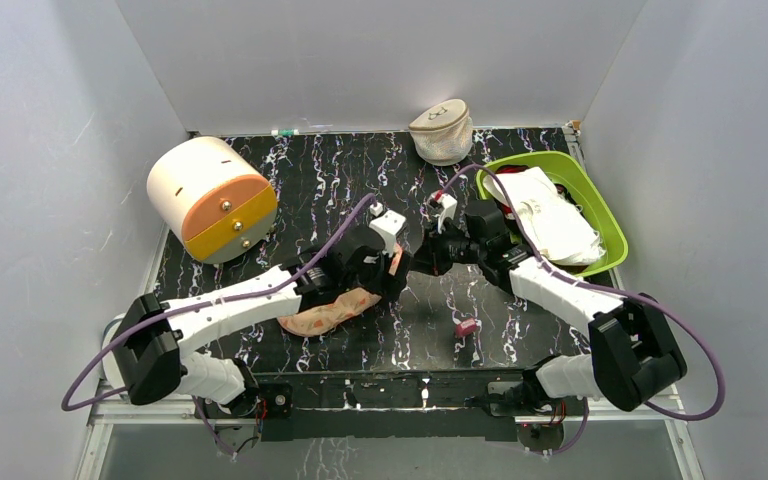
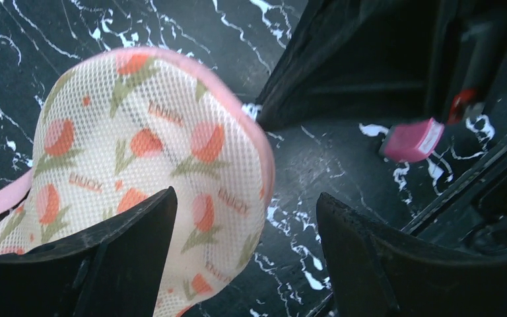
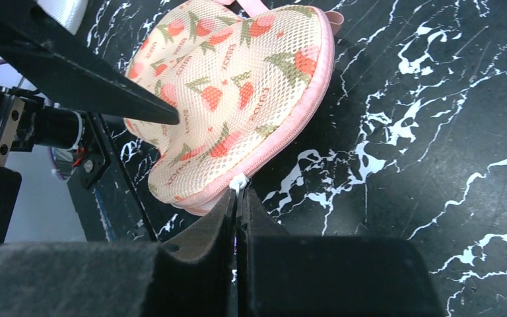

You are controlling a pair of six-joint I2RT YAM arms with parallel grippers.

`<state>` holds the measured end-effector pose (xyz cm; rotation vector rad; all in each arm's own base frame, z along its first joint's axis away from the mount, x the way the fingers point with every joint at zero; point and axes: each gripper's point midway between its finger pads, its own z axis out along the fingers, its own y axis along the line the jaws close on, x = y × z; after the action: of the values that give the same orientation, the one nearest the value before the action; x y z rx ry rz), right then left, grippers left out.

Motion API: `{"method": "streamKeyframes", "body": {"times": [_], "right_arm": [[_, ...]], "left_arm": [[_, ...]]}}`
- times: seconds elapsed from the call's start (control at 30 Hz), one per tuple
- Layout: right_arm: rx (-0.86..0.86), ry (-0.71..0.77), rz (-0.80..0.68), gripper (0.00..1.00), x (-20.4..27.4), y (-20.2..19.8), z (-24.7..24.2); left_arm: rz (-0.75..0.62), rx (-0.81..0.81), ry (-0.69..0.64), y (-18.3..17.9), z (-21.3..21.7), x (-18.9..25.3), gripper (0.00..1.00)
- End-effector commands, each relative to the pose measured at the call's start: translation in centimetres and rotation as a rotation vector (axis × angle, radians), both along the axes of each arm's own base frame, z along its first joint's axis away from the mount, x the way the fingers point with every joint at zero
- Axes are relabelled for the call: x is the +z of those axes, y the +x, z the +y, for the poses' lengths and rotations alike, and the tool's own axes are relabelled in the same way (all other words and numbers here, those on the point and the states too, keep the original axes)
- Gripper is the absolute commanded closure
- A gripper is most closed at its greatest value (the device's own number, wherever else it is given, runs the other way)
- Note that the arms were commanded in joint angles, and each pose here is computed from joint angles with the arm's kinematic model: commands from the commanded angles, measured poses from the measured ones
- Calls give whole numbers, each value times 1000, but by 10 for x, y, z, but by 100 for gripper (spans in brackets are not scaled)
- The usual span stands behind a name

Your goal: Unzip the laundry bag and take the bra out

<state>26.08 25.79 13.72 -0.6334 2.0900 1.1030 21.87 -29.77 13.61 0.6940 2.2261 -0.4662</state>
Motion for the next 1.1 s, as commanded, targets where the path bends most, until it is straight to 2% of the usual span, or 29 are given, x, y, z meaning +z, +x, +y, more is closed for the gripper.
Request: {"method": "streamKeyframes", "body": {"times": [0.0, 0.13, 0.5, 0.8, 1.07], "right_arm": [[10, 54, -49, 100, 21, -5, 8], [25, 58, -51, 100, 23, -11, 12], [-19, 20, -62, 100, 15, -3, 7], [-118, 44, -8, 100, 2, 28, -17], [-159, 48, 14, 100, -9, 45, -28]], "left_arm": [[36, 36, -25, 5, -10, 9, 27], [42, 79, 30, 13, -9, -2, 38], [-9, 44, 154, 21, 3, -8, 77], [-87, -66, 213, 18, 15, 1, 86], [-42, -145, 211, 6, 10, -12, 93]]}}
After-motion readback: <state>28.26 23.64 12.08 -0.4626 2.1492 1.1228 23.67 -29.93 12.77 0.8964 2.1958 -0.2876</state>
